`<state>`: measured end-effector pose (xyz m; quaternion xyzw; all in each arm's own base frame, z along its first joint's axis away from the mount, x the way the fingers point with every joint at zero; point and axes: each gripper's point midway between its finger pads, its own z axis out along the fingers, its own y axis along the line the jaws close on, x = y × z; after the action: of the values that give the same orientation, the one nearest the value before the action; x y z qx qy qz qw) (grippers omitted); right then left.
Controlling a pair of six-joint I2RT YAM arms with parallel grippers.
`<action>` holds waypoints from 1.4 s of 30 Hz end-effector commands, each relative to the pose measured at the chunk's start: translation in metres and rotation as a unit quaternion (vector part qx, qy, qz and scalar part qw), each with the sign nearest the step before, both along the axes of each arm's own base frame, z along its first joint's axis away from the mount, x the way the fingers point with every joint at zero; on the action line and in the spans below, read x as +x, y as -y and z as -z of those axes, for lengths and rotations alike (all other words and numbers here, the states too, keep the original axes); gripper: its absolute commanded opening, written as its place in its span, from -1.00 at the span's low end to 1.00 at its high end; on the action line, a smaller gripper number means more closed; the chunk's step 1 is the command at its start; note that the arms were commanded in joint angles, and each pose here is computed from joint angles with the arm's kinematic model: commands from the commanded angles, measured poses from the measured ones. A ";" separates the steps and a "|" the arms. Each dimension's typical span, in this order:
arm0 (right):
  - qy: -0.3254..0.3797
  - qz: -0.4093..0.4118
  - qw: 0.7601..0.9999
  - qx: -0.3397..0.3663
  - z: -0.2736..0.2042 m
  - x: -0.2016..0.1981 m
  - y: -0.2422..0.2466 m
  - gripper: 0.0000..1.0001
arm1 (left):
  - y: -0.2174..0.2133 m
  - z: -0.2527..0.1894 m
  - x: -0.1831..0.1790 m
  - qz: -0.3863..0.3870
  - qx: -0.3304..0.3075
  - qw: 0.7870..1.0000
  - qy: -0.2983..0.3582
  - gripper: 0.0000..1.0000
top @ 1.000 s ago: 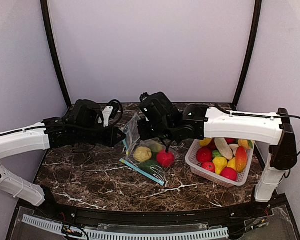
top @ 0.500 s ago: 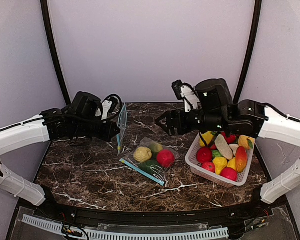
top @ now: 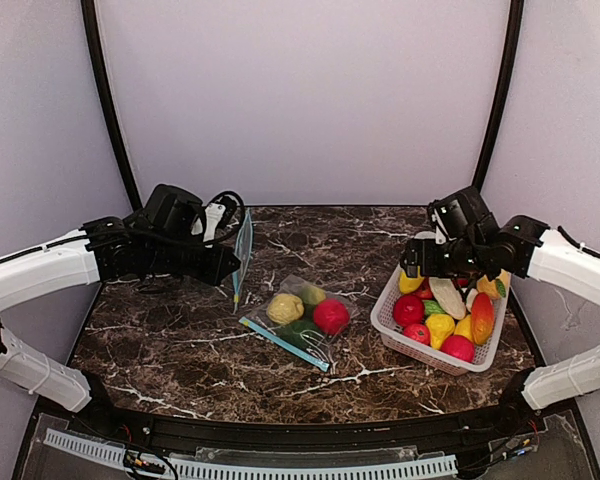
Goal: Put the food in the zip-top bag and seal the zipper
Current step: Open the zipper food storage bag at the center of the board, then pick up the fake vegetable from the bin.
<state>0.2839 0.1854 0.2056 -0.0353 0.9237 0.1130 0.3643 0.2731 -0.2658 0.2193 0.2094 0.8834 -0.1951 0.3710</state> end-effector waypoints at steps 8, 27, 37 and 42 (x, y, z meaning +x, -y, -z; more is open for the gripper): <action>-0.062 0.030 0.997 -0.046 0.061 0.012 0.057 0.65 | 0.004 0.007 -0.008 0.020 -0.004 1.000 -0.024 -0.99; -0.099 0.054 0.985 -0.129 0.092 0.017 0.081 0.53 | 0.009 0.005 -0.012 0.031 -0.010 0.999 -0.037 -0.99; -0.121 0.065 0.977 -0.161 0.106 0.008 0.094 0.55 | 0.012 0.001 -0.012 0.037 -0.016 0.999 -0.036 -0.99; -0.114 0.072 0.974 -0.179 0.106 0.009 0.101 0.34 | 0.014 0.001 -0.013 0.040 -0.019 0.998 -0.040 -0.99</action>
<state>0.2989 0.1019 0.1096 -0.0214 0.9636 -0.0330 0.2645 0.2613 -0.2787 0.2112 0.2296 0.8846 -0.2285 0.3356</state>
